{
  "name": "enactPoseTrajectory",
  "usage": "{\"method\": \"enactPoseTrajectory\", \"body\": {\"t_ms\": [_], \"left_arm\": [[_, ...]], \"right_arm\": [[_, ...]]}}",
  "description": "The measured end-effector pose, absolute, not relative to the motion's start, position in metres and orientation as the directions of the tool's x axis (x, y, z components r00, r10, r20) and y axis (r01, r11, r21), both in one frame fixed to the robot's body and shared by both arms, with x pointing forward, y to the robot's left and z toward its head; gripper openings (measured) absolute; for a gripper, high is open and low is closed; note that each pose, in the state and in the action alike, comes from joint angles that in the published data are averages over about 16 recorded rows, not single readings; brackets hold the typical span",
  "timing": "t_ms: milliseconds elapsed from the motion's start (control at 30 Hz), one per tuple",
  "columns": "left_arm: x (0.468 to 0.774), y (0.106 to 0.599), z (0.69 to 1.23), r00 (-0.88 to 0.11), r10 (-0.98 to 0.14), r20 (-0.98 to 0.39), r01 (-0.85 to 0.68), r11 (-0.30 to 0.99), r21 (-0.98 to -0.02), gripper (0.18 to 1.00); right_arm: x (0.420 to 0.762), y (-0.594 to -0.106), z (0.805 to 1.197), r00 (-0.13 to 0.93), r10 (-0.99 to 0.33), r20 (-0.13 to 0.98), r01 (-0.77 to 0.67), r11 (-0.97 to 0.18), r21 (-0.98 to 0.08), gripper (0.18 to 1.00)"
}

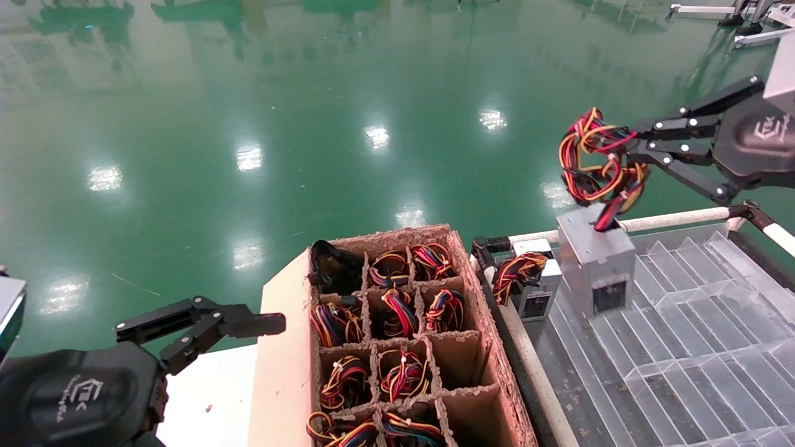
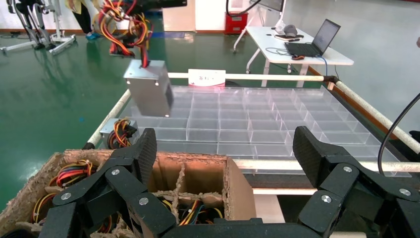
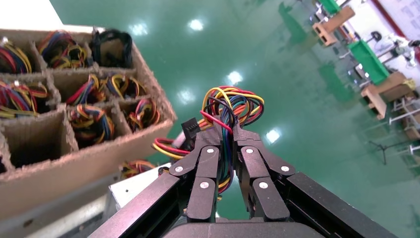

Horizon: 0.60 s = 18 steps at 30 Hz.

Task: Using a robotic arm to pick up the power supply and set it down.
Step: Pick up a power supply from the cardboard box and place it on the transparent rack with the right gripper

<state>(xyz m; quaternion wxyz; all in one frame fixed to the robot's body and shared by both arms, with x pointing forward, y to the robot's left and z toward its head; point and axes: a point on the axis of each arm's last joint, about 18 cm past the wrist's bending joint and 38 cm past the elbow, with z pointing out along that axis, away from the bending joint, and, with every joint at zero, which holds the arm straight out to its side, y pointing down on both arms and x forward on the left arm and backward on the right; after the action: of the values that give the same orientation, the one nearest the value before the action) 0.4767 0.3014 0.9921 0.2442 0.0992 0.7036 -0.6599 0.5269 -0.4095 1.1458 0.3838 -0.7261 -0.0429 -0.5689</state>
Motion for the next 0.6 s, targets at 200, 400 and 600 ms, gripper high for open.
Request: {"method": "enactPoseTrajectory", "body": {"t_ms": [200, 400, 600], "left_arm": [[0.477, 0.301, 0.992, -0.861, -0.183, -0.475, 0.462, 0.109, -0.880, 1.001], [0.477, 0.301, 0.992, -0.861, -0.183, -0.475, 0.462, 0.109, -0.880, 1.001], [0.477, 0.301, 0.992, -0.861, -0.183, -0.475, 0.462, 0.109, -0.880, 1.001]], "right_arm": [[0.539, -0.416, 1.127, 0.381, -0.369, 0.848, 0.463, -0.717, -0.520, 0.206], [0.553, -0.413, 1.109, 0.418, -0.360, 0.834, 0.442, -0.722, -0.533, 0.206], [0.566, -0.407, 1.095, 0.448, -0.353, 0.821, 0.431, -0.720, -0.544, 0.205]]}}
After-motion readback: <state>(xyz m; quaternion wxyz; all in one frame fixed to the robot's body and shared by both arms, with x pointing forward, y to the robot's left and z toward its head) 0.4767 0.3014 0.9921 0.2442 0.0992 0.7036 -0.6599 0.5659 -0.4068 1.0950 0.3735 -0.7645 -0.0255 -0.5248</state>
